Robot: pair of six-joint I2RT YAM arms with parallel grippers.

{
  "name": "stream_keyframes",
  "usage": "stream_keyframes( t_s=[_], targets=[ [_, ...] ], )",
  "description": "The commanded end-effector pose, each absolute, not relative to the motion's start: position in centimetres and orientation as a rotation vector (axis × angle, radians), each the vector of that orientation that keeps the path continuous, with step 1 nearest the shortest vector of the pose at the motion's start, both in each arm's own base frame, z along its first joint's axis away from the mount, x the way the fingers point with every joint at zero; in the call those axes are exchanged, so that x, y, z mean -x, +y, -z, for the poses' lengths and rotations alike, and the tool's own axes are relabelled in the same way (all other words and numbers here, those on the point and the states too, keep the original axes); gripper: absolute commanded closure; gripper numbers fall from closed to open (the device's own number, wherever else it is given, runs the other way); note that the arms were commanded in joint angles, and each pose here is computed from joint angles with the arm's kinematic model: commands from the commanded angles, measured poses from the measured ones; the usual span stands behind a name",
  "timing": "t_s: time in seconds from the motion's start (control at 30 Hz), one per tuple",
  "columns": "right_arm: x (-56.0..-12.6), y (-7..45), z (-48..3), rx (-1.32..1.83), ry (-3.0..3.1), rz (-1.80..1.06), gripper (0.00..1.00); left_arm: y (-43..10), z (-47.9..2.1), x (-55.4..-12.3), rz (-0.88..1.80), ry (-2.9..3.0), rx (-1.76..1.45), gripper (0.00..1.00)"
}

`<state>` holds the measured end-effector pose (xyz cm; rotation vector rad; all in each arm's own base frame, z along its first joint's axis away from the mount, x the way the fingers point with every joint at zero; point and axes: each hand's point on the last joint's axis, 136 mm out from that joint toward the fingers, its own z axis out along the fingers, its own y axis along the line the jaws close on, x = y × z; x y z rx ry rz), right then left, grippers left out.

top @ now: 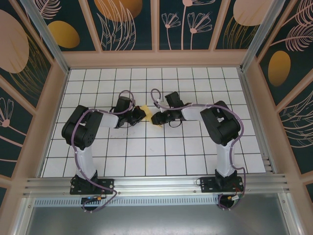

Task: Fold a paper plane with a square sheet of paper (pick it up from the middle)
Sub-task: Fold the wing for the fifth time at the center of the table.

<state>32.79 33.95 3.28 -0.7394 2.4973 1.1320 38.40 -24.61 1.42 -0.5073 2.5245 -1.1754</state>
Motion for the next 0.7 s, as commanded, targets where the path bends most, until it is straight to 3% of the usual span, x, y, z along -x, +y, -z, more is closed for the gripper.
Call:
stream_keyframes(
  t_s=[0.0, 0.23, 0.47, 0.67],
  targets=[
    [-32.7, 33.6, -2.8, 0.757, 2.503, -1.123, 0.85, -22.4, 4.1, -37.2, 0.951, 2.648, 0.616, 0.98],
    [-32.2, 33.3, -2.7, 0.682, 2.508, -1.235, 1.00, -23.4, 1.4, -38.5, 1.005, 2.601, 0.524, 0.94],
    [-32.7, 32.4, -3.4, 0.522, 2.499, -1.403, 1.00, -25.6, -7.4, -40.2, 1.229, 2.325, 0.299, 0.66],
    [-32.8, 32.1, -3.4, 0.413, 2.516, -1.478, 1.00, -25.8, -9.7, -38.7, 1.322, 2.210, 0.246, 0.62]
  ],
)
